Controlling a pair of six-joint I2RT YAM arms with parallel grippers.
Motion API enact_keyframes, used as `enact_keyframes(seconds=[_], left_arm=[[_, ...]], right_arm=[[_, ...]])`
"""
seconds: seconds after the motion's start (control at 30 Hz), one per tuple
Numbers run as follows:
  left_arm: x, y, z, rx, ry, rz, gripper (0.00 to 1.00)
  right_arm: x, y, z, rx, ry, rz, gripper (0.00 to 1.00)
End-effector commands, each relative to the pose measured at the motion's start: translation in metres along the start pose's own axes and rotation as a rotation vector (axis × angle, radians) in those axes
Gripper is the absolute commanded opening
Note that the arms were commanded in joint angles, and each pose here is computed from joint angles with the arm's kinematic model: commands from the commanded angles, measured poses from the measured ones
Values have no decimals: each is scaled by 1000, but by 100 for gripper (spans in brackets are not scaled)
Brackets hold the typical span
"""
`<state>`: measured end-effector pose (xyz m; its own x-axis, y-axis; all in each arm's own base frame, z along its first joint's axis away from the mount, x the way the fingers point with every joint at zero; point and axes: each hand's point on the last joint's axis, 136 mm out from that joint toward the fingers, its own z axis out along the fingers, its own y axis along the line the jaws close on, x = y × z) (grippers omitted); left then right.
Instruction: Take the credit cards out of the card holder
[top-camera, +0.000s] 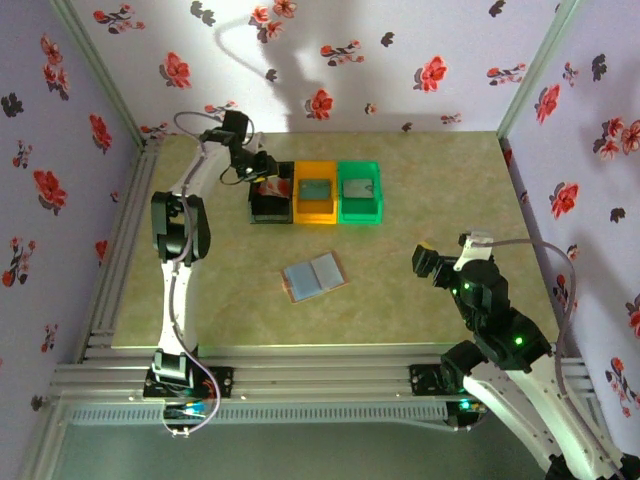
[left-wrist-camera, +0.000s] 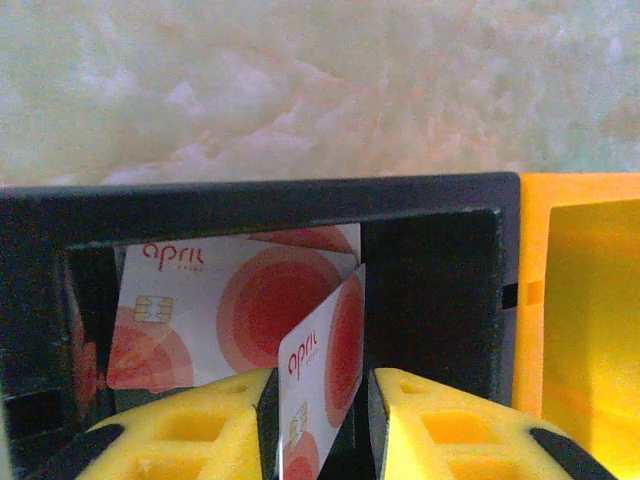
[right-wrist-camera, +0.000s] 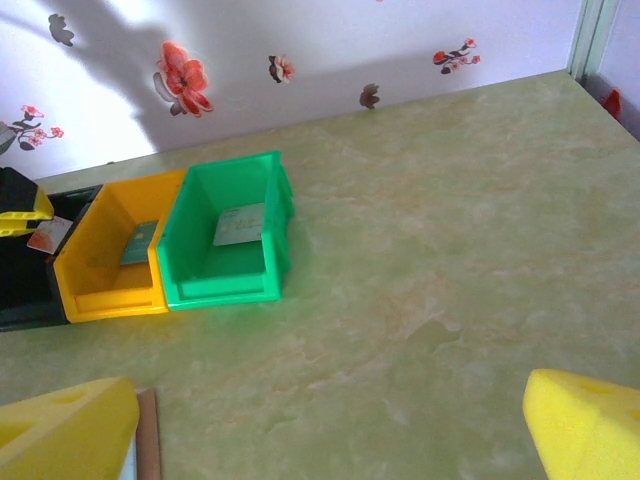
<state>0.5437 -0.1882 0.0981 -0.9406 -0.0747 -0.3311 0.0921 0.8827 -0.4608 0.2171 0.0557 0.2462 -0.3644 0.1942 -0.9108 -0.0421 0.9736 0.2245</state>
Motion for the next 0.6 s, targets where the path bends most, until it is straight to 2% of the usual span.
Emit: enact_keyframes(seconds=[0.0, 0.33, 0.57], left_arm=[[-3, 2, -4, -29, 1, 19, 33], [-24, -10, -30, -30, -54, 40, 41], [-42, -37, -81, -5, -161, 81, 54]], right_arm=[[-4, -4, -1, 16, -29, -10, 99], [-4, -4, -1, 16, -30, -13, 99], [-4, -4, -1, 19, -34, -18, 99]])
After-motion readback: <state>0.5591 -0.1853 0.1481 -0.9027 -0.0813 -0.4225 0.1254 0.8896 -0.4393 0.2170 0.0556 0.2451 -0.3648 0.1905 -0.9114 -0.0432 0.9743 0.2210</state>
